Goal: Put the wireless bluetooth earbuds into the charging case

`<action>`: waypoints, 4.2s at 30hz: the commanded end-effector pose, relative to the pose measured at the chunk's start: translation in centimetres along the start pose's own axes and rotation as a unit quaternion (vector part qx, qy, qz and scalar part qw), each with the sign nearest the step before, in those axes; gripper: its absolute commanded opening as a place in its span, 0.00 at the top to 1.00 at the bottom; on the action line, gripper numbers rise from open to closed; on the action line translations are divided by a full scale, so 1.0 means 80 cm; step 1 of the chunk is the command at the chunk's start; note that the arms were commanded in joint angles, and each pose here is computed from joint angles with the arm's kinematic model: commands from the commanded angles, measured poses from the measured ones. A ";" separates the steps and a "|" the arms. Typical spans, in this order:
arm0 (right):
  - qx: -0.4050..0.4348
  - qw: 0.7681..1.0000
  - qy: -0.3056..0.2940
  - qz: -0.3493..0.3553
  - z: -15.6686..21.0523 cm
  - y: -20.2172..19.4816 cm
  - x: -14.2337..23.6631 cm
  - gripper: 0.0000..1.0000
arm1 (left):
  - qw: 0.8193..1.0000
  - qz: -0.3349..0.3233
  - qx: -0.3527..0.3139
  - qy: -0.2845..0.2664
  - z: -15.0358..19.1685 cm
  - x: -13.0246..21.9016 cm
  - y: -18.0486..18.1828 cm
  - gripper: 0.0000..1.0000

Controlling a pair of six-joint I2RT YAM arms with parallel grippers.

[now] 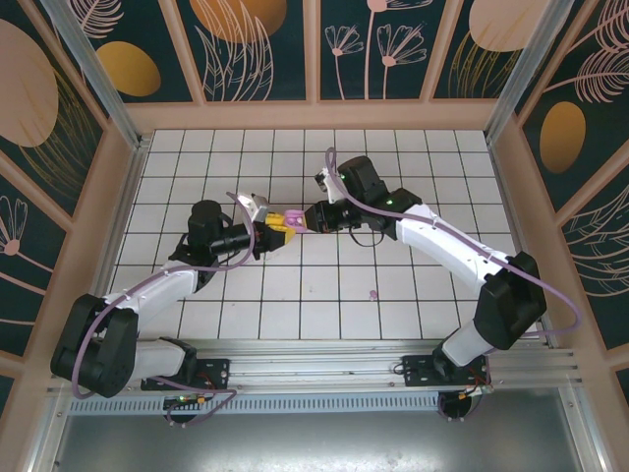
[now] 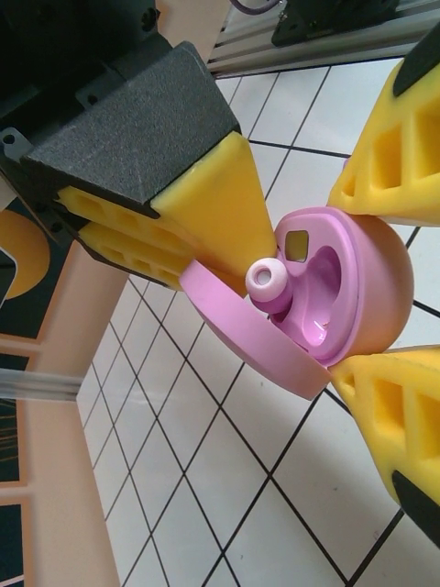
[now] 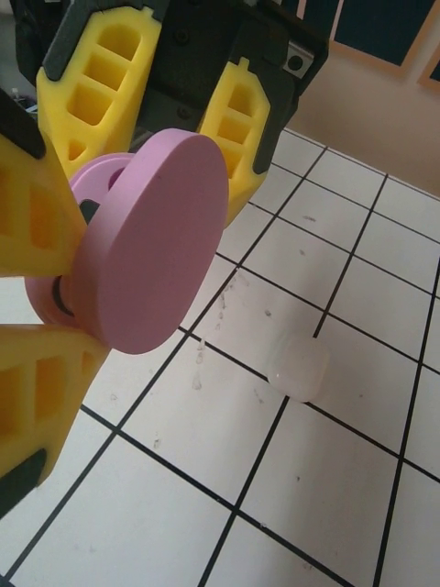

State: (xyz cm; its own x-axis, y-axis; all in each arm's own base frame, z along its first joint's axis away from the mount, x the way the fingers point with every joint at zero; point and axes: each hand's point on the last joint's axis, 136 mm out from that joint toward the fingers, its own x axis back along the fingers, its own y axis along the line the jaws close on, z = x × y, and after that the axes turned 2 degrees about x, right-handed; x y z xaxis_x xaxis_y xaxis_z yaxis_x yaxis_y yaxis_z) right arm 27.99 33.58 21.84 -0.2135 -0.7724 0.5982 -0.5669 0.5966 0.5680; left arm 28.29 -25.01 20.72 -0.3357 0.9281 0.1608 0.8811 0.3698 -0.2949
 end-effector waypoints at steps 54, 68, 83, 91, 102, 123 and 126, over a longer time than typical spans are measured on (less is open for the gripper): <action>-0.064 0.985 -0.146 0.069 -0.076 -0.043 0.048 0.69 | 0.988 -0.146 -0.011 -0.051 -0.042 0.039 0.064 1.00; -0.074 0.991 -0.008 0.112 -0.099 -0.155 -0.178 0.67 | 0.973 -0.224 -0.016 -0.050 -0.046 0.082 0.067 1.00; 0.175 0.962 0.091 0.189 -0.079 -0.141 -0.262 0.67 | 0.972 -0.226 -0.030 -0.048 -0.055 0.093 0.056 1.00; 0.224 0.936 0.112 0.248 -0.072 -0.160 -0.255 0.67 | 0.974 -0.220 -0.034 -0.047 -0.056 0.092 0.052 1.00; 0.254 0.926 0.125 0.250 -0.061 -0.166 -0.272 0.67 | 0.975 -0.217 -0.032 -0.046 -0.053 0.091 0.052 1.00; 0.177 0.945 0.120 0.249 -0.067 -0.170 -0.254 0.88 | 0.975 -0.215 -0.034 -0.045 -0.053 0.090 0.052 1.00; 0.128 0.959 0.100 0.231 -0.076 -0.165 -0.236 0.88 | 0.975 -0.212 -0.036 -0.048 -0.055 0.091 0.050 1.00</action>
State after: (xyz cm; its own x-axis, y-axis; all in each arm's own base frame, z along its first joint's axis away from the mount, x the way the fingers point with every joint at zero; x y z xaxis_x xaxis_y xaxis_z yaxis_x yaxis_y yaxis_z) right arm 44.13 42.56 3.17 -0.3530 -0.3172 0.8802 -0.6962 0.7176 -0.0206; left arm 31.00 -17.09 23.87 -0.7019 0.6848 0.1958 0.6605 0.7287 -0.1811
